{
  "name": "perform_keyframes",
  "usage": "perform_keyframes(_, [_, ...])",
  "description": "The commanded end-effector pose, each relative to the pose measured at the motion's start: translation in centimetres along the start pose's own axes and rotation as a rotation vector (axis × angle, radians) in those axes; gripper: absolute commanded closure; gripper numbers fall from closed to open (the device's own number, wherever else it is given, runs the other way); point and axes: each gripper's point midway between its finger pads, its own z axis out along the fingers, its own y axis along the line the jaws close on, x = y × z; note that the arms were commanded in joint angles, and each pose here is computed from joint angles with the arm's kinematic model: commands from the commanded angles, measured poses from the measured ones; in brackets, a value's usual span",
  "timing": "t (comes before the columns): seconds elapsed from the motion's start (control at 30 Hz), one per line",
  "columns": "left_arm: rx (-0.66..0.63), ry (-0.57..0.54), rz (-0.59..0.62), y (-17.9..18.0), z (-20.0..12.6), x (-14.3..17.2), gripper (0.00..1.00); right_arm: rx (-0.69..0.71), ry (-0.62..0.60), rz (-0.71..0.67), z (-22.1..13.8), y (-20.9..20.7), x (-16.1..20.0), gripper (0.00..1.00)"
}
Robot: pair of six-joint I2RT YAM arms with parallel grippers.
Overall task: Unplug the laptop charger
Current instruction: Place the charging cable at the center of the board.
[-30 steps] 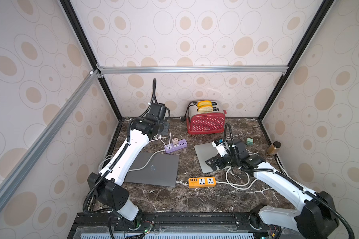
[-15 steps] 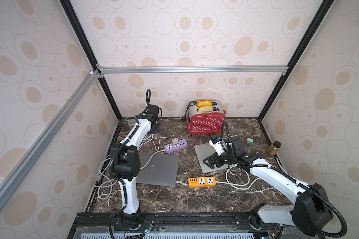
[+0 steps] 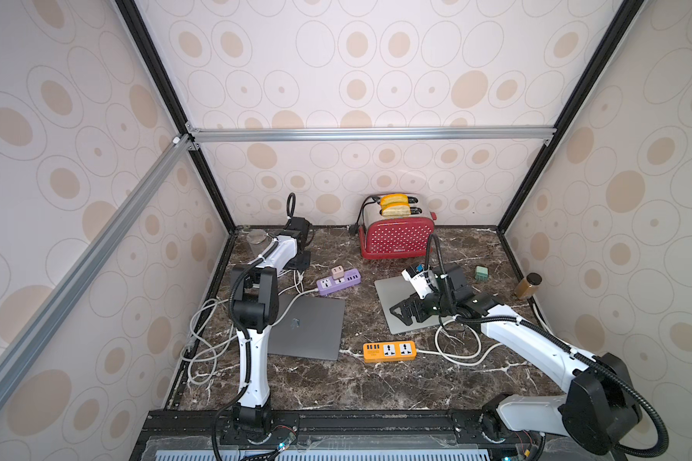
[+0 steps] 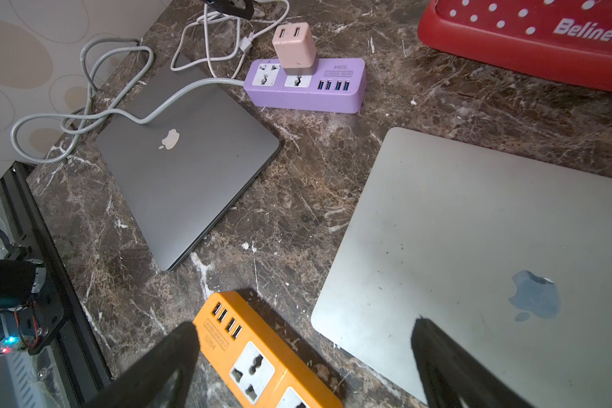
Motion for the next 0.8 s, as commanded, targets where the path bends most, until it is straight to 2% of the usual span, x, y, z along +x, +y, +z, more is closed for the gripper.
perform_keyframes(0.0, [-0.044,0.017,0.025,1.1,-0.4,-0.1,0.43,-0.023,-0.026,-0.002,-0.1,0.3,-1.4,0.03])
perform_keyframes(0.17, [0.002,-0.08,-0.002,1.3,-4.2,-1.6,0.4,-0.029,-0.029,0.014,0.3,0.3,-1.2,0.03])
perform_keyframes(0.3, [0.104,-0.176,-0.025,0.3,-8.6,-2.2,0.39,-0.018,-0.022,0.017,1.3,0.0,-1.7,0.04])
perform_keyframes(0.4, [0.137,-0.217,0.017,-1.2,-11.1,-1.4,0.38,0.005,-0.01,0.037,2.6,-0.8,-2.8,0.05])
perform_keyframes(0.5, [0.162,-0.253,0.109,-3.7,-13.2,-0.1,0.38,0.011,-0.006,0.064,4.3,-1.5,-4.0,0.07])
perform_keyframes(0.63, [0.302,-0.301,0.151,-7.8,-14.6,1.0,0.38,0.006,-0.041,0.076,7.0,-2.4,-5.9,0.1])
perform_keyframes(0.77, [0.43,-0.284,0.175,-10.5,-13.8,1.6,0.38,0.007,-0.069,0.073,9.5,-3.2,-7.6,0.12])
